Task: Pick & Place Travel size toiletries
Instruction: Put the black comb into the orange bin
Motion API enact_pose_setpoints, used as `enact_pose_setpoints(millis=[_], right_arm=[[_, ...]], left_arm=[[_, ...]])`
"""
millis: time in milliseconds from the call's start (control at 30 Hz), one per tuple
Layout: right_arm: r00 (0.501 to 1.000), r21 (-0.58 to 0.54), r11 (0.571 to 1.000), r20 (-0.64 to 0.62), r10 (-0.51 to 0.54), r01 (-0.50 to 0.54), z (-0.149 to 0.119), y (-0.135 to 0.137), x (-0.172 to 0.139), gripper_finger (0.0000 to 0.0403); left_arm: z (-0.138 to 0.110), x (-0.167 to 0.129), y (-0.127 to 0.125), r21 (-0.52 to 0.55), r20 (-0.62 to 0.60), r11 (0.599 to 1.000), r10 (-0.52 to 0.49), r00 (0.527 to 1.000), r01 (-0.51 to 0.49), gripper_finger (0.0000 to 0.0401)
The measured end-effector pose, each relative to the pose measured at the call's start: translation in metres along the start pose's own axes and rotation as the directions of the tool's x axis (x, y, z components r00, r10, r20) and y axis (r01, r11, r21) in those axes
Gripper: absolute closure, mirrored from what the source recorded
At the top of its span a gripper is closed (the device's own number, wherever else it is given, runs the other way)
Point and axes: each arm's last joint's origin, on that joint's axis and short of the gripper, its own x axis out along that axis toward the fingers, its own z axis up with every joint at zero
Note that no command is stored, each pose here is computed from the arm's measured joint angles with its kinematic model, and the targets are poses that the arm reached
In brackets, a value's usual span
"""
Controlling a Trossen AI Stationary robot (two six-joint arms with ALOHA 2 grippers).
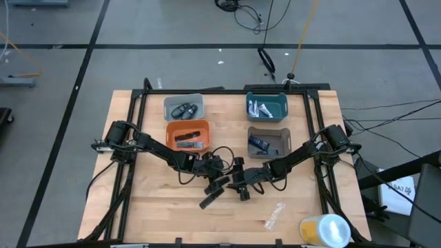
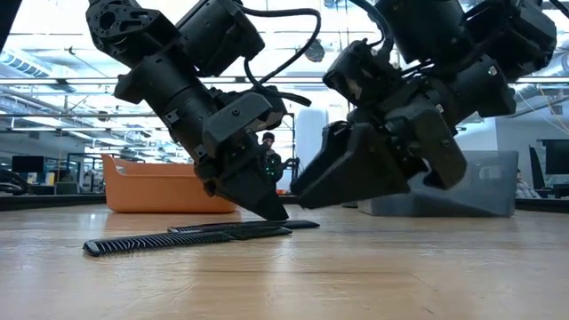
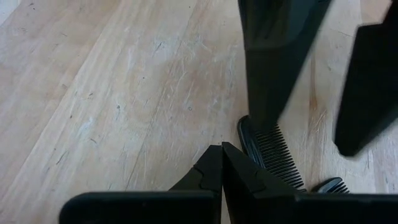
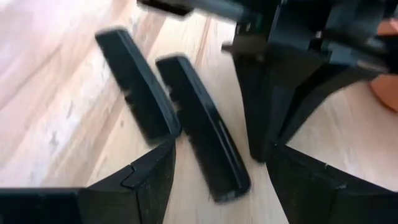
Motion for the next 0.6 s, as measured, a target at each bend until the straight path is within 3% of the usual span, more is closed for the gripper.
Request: enact_pose_setpoints(millis=[167,600], right_arm=[[0.999,-0.015,1.0,-0.054,-0.001,0.001,0.0008,-0.0015,-0.0061,0.0165],[1.0,0.019,1.0,-0.021,-0.001,0.002,0.0054,-0.0022,-0.0073,0.0165]], left_arm=[[-0.001,-0.0002,0.0004,0.006,-0.017,1.0,-0.002,1.0,0.002,0.0389],[-0.0004,-0.0001,0.0,-0.003,-0.008,1.0,-0.008,1.0,0.008,0.0389]])
